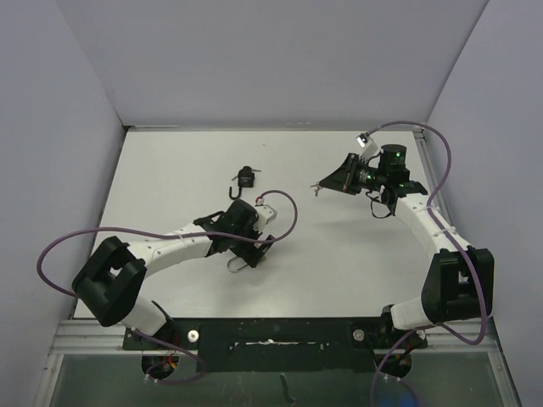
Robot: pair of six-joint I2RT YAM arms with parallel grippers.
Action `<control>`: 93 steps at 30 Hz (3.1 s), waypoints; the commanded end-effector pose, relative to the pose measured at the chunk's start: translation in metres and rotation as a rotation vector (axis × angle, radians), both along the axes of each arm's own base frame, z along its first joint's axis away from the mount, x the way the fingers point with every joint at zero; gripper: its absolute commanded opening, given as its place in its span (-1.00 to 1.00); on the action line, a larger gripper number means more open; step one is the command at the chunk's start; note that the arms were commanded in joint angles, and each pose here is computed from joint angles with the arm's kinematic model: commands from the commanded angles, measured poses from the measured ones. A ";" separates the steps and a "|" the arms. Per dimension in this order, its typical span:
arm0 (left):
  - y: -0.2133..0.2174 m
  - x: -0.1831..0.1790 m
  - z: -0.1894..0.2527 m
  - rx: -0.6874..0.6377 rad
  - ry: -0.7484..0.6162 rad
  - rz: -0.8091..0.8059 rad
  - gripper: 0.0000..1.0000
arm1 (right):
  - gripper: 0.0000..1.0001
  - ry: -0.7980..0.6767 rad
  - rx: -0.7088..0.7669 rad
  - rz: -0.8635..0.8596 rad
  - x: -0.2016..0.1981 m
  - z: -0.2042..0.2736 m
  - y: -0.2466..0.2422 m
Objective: Unlock with the key
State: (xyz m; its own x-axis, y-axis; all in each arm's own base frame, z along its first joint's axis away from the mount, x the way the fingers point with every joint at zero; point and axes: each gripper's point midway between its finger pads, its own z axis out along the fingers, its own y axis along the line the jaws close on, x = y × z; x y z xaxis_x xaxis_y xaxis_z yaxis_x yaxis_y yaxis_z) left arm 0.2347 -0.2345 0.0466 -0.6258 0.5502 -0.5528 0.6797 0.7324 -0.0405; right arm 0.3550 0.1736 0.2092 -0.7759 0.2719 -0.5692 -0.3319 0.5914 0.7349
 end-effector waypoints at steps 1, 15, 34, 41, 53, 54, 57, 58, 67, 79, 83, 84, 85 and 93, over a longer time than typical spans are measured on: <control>-0.017 0.017 0.010 -0.005 -0.051 -0.021 0.95 | -1.00 -0.084 0.020 0.017 0.006 0.021 0.001; -0.018 0.017 -0.007 0.084 0.000 -0.023 0.95 | -1.00 -0.079 0.021 0.012 0.007 0.021 -0.001; -0.019 0.000 -0.018 0.145 0.076 -0.009 0.86 | -1.00 -0.084 0.027 0.019 0.007 0.024 0.000; -0.019 0.001 -0.021 0.163 0.076 0.006 0.81 | -1.00 -0.087 0.026 0.017 0.006 0.025 0.000; -0.020 0.002 -0.022 0.170 0.073 0.014 0.45 | -1.00 -0.086 0.022 0.004 0.004 0.024 -0.006; -0.019 0.002 -0.022 0.171 0.072 0.015 0.40 | -1.00 -0.083 0.023 0.002 0.004 0.023 -0.007; -0.018 0.002 -0.022 0.177 0.072 0.019 0.30 | -1.00 -0.081 0.024 0.002 0.004 0.022 -0.007; -0.017 0.002 -0.022 0.178 0.071 0.020 0.26 | -1.00 -0.080 0.024 0.002 0.004 0.022 -0.007; -0.024 0.011 -0.016 0.168 0.044 0.023 -1.00 | -1.00 -0.084 0.021 -0.004 0.005 0.023 -0.009; -0.058 0.098 0.106 -0.102 -0.351 0.030 -1.00 | -1.00 -0.086 0.000 -0.043 0.007 0.025 -0.024; -0.058 0.118 0.140 -0.259 -0.454 0.035 -1.00 | -1.00 -0.091 -0.009 -0.050 0.006 0.027 -0.026; -0.058 0.119 0.145 -0.299 -0.476 0.030 -1.00 | -1.00 -0.092 -0.010 -0.050 0.006 0.028 -0.026; -0.059 0.122 0.153 -0.352 -0.515 0.023 -1.00 | -1.00 -0.090 -0.010 -0.051 0.005 0.027 -0.026; -0.073 0.112 0.160 -0.548 -0.619 -0.115 -1.00 | -1.00 -0.090 -0.020 -0.023 0.002 0.024 -0.015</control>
